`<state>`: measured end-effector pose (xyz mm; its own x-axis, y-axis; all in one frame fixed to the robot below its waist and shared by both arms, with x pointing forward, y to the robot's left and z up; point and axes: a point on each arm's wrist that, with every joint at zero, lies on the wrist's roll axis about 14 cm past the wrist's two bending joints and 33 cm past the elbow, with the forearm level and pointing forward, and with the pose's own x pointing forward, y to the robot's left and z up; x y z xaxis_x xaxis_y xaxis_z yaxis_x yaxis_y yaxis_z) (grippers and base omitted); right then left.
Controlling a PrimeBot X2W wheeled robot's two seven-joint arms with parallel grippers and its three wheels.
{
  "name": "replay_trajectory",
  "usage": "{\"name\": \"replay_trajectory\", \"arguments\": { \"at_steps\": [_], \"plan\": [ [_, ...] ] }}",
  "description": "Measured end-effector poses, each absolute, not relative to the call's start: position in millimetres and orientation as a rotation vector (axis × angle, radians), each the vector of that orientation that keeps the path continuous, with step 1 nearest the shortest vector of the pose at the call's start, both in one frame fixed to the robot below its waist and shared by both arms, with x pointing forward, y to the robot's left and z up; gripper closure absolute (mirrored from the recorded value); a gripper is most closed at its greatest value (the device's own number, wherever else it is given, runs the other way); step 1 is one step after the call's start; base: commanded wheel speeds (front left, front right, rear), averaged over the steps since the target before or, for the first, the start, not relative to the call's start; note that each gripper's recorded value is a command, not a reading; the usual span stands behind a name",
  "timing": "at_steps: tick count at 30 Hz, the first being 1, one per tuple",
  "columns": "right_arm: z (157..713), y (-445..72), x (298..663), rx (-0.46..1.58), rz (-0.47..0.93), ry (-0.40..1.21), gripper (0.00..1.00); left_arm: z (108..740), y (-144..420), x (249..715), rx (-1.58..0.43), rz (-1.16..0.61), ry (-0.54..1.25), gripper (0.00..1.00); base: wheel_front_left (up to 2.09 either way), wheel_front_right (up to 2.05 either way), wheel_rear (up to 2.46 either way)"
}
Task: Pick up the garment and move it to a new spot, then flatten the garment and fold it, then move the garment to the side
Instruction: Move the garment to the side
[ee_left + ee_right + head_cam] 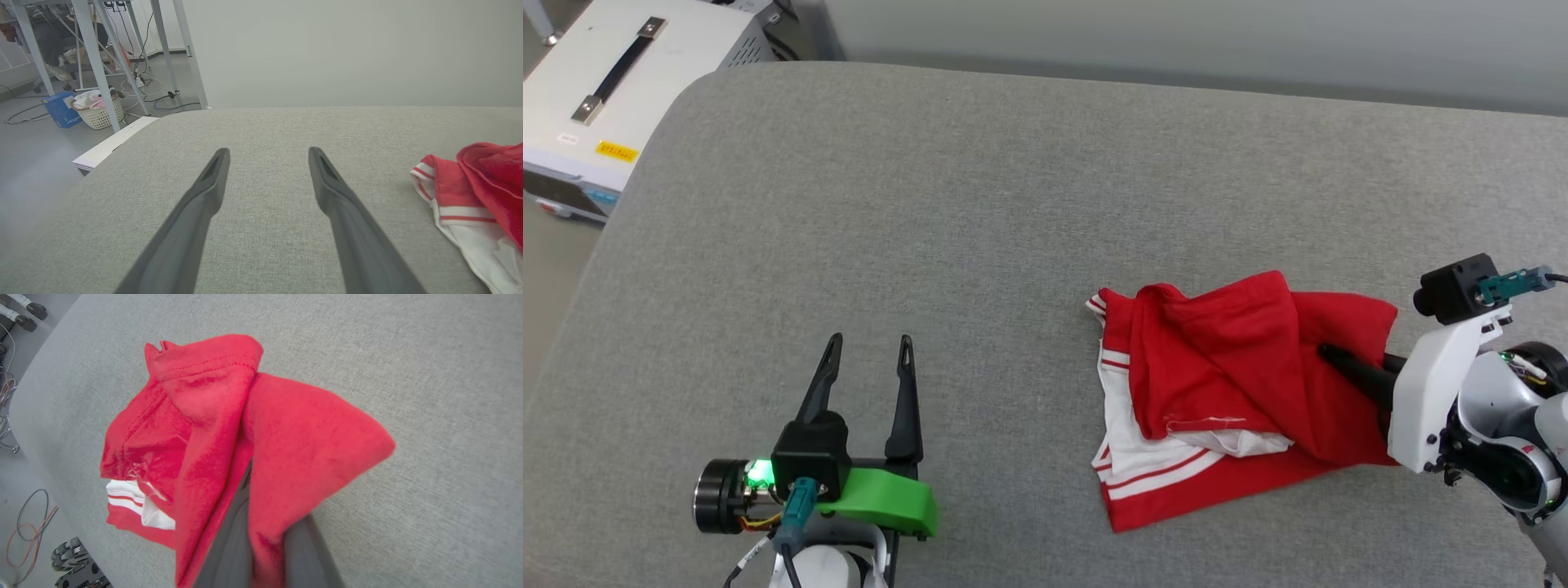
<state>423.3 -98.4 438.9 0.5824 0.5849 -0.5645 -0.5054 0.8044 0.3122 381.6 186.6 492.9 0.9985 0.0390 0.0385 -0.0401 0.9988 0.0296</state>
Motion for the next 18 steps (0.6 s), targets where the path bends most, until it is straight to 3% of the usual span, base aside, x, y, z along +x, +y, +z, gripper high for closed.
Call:
{"name": "replay_trajectory", "arguments": {
  "at_steps": [8, 18],
  "plan": [
    [489.6, -143.2, 420.3, -0.095, 0.602, 0.564, 1.00, 497.0, 157.8, 390.4, 0.010, -0.044, -0.058, 0.00, 0.00, 0.00, 0.00],
    [516.5, -240.2, 409.7, -0.182, 0.362, 0.549, 1.00, 501.3, 109.5, 415.9, -0.002, -0.187, -0.088, 0.00, 0.00, 0.00, 0.00]
  ]
}}
